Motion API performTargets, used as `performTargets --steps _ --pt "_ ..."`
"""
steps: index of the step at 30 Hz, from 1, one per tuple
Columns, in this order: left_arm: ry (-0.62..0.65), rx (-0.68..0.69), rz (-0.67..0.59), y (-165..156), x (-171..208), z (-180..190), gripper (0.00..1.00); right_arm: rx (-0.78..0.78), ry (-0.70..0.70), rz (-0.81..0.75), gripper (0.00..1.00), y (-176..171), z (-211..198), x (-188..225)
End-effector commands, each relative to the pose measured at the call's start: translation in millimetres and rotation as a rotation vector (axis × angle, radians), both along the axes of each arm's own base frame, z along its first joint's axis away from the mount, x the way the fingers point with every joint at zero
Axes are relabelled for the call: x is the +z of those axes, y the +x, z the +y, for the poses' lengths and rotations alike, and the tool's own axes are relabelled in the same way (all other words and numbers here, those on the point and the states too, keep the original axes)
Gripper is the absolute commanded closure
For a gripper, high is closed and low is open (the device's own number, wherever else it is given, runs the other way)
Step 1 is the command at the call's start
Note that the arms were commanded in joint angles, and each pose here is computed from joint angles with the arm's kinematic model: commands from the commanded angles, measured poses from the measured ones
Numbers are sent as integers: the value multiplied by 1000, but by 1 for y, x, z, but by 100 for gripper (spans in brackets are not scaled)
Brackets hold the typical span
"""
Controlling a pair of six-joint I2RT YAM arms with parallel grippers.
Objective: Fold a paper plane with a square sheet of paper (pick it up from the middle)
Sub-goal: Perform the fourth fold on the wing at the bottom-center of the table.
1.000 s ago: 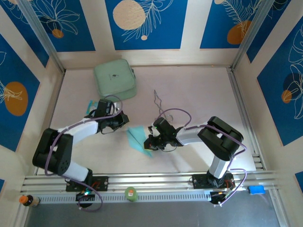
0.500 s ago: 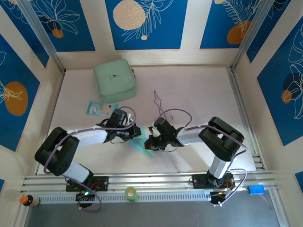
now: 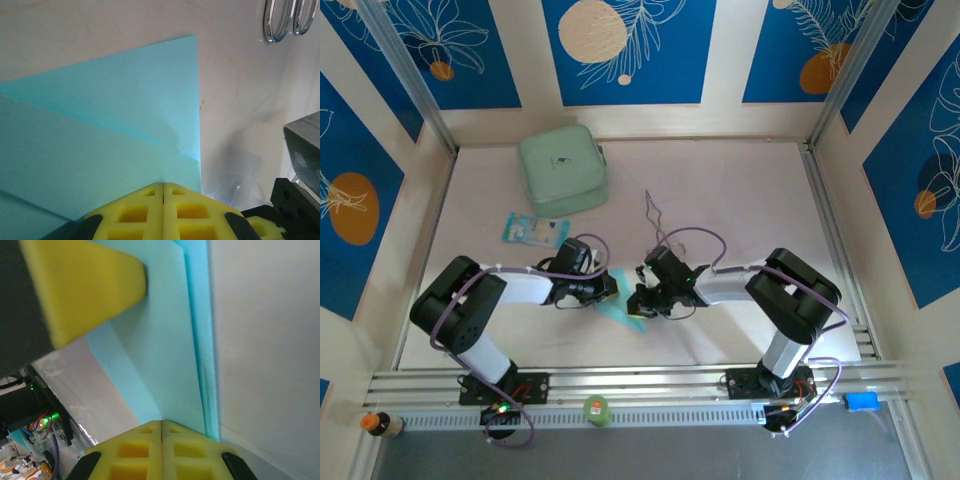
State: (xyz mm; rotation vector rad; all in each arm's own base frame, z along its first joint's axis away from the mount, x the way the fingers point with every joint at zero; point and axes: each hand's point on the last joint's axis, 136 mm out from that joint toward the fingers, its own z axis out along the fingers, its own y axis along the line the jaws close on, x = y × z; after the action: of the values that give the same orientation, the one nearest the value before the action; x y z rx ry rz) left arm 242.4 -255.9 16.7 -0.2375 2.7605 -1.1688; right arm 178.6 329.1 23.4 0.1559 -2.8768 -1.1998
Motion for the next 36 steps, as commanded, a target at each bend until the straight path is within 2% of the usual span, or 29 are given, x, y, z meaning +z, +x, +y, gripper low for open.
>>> performTargets --steps 1,6,11,18,36 --pt "79 22 62 -13 -27 15 100 16 1 -6 100 9 10 6" --pt "78 21 65 -13 -28 15 100 40 -12 22 100 11 20 -8" --pt "81 24 65 -13 -29 16 100 26 -84 65 100 -4 -2 -31" --pt "93 30 72 -13 -33 20 100 43 -34 63 98 -27 -20 -21" --pt "89 33 78 -13 -34 19 100 44 -79 75 98 -75 -67 -35"
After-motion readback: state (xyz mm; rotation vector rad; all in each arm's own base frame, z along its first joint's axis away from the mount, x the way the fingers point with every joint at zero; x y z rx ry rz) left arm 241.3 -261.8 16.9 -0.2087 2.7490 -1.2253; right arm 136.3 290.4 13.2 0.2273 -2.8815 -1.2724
